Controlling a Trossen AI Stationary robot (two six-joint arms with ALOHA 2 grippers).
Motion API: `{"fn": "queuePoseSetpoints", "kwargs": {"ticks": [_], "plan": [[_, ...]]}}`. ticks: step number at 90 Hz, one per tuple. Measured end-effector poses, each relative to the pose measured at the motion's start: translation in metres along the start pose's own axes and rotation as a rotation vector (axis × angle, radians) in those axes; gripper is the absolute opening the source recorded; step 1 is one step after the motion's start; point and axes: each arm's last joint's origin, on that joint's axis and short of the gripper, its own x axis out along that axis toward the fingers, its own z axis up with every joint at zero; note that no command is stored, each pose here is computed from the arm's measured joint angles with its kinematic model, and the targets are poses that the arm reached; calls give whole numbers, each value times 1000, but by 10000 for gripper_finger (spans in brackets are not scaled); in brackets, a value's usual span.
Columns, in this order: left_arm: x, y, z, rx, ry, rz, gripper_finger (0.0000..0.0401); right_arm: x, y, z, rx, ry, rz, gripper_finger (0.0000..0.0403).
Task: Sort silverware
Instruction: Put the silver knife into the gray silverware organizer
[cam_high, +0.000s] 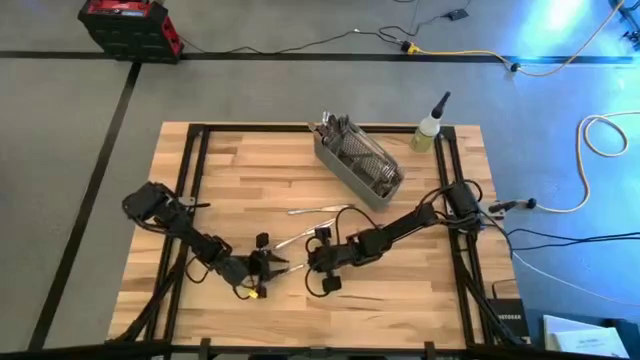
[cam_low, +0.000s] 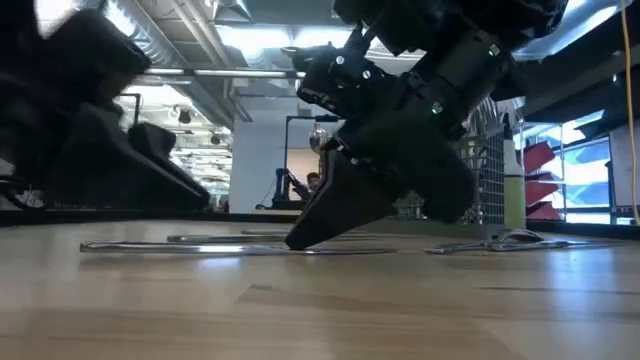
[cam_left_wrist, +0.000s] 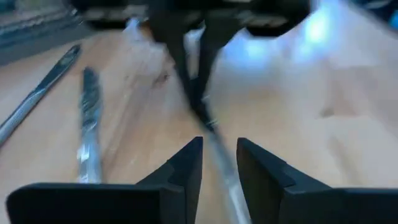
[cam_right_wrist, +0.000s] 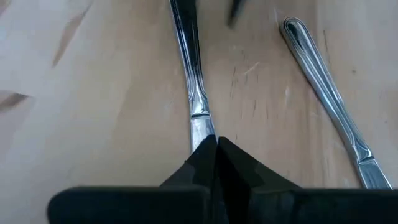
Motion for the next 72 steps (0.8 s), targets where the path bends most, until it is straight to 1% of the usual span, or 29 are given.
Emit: {"fn": "queuePoseSetpoints", "kwargs": {"ticks": [18, 28, 38, 45, 55, 72], "plan": [[-9, -11, -4, -28, 15, -47, 84, 0, 0, 0, 0, 0, 0, 0], [-13, -15, -9, -41, 37, -53, 84, 0, 0, 0, 1, 1, 0, 0], [-17, -19, -9, -53, 30, -50, 84, 0, 0, 0, 1, 0, 0, 0], [-19, -21, -9, -95, 23, -45, 84, 0, 0, 0, 1, 1, 0, 0], [-21, -25, -8, -200, 7, -39, 84, 0, 0, 0, 1, 0, 1, 0], [-25, -37, -3, -250, -15, -58, 90, 0, 0, 0, 1, 0, 2, 0]]}}
